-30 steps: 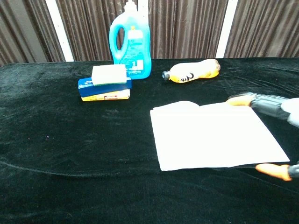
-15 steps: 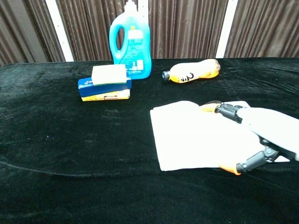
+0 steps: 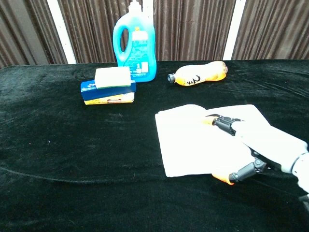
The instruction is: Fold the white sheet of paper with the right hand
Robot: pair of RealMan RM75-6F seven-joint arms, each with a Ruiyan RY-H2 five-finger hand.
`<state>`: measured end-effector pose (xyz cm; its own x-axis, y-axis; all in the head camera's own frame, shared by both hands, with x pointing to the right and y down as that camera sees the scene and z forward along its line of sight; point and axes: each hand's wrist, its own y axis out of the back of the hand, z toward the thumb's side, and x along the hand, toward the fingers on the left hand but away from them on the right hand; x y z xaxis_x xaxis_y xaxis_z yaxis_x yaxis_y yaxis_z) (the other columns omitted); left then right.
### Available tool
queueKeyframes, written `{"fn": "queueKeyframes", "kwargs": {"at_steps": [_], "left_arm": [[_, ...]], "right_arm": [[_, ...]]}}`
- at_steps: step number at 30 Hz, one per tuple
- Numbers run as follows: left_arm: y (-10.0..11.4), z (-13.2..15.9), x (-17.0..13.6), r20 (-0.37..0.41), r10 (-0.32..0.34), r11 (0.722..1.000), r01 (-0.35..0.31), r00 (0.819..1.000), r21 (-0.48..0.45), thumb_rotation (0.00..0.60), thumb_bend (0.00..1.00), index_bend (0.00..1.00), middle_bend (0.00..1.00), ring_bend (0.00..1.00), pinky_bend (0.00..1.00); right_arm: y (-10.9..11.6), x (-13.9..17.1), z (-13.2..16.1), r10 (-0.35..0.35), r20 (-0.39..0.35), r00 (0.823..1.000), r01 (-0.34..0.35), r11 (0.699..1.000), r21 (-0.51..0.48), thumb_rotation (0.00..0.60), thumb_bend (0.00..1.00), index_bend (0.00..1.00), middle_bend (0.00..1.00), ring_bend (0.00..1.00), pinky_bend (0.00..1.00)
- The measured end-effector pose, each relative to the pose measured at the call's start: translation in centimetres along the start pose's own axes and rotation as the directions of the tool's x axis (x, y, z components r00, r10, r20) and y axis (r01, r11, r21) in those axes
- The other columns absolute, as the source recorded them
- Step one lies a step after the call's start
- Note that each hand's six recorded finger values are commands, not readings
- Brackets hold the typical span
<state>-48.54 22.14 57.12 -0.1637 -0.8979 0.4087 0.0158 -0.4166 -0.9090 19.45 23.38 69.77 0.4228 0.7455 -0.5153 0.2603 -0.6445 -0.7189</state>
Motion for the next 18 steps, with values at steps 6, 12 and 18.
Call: {"fn": "queueKeyframes", "kwargs": {"at_steps": [6,12,18], "left_arm": [[-0.1,-0.2,0.1,-0.011,-0.008,1.000,0.008,1.000,-0.002,0.600,0.19,0.00,0.00,0.00,0.00],[0.0,-0.4,0.2,-0.019,-0.008,1.000,0.008,1.000,-0.007,0.600,0.19,0.00,0.00,0.00,0.00],[-0.1,-0.6,0.3,-0.027,-0.014,1.000,0.014,1.000,-0.009,0.600,0.19,0.00,0.00,0.00,0.00]], "right_arm": [[-1.2,-0.7,0.3,0.023,0.010,1.000,-0.023,1.000,-0.021,0.600,0.18,0.00,0.00,0.00,0.00],[-2.3,-1.6,0.5,0.034,0.028,0.999,-0.033,0.999,-0.026,0.600,0.18,0.00,0.00,0.00,0.00],[-3.1,-2.4,0.5,0.034,0.045,0.998,-0.033,0.999,-0.023,0.600,0.18,0.00,0.00,0.00,0.00]]}}
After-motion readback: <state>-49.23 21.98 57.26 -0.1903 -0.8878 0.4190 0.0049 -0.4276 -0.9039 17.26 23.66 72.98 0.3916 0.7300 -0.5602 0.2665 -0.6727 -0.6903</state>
